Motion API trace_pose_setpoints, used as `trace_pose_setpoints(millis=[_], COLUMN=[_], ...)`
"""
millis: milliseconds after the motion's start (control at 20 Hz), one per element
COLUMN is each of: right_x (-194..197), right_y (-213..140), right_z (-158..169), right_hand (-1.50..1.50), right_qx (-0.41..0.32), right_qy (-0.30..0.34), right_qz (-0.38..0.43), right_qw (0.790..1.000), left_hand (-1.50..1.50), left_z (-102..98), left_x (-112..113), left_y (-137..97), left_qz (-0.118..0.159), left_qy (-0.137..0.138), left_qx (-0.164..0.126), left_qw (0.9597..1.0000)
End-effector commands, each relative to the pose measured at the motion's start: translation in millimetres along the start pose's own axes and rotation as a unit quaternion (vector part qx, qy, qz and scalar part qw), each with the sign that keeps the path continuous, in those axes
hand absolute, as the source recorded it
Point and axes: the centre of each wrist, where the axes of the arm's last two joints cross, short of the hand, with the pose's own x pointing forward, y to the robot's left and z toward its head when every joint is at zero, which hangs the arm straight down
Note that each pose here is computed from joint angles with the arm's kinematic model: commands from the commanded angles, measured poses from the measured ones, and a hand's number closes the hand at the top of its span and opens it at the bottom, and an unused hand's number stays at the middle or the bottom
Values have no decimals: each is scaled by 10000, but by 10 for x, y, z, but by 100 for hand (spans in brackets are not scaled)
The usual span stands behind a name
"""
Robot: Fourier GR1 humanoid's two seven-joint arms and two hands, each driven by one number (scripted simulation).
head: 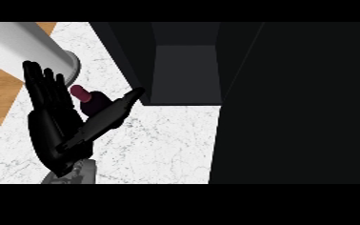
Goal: Pick up the wine, place it into the cabinet and close the cabinet
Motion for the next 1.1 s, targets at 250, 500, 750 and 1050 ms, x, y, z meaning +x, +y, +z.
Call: trace_pose_setpoints(millis=[250,500,750,1050], right_x=[195,254,424,355], right_y=[-93,-91,-14,-59], right_z=[118,263,337,228], right_hand=[-150,-150,-150,-150], right_qx=[20,10,80,-4], right_qy=[-237,-278,-236,-290], right_qz=[-22,75,45,-32], right_qw=[9997,9996,9997,9996], left_hand=[-150,-150,-150,-150], left_z=[-104,-88,-267,-106], left_x=[-465,-590,-779,-1109], left_y=[147,535,499,552], left_qz=[-37,-155,-159,-159], left_qy=[298,143,170,294], left_qx=[62,237,345,365], left_qw=[9995,9995,9991,9988])
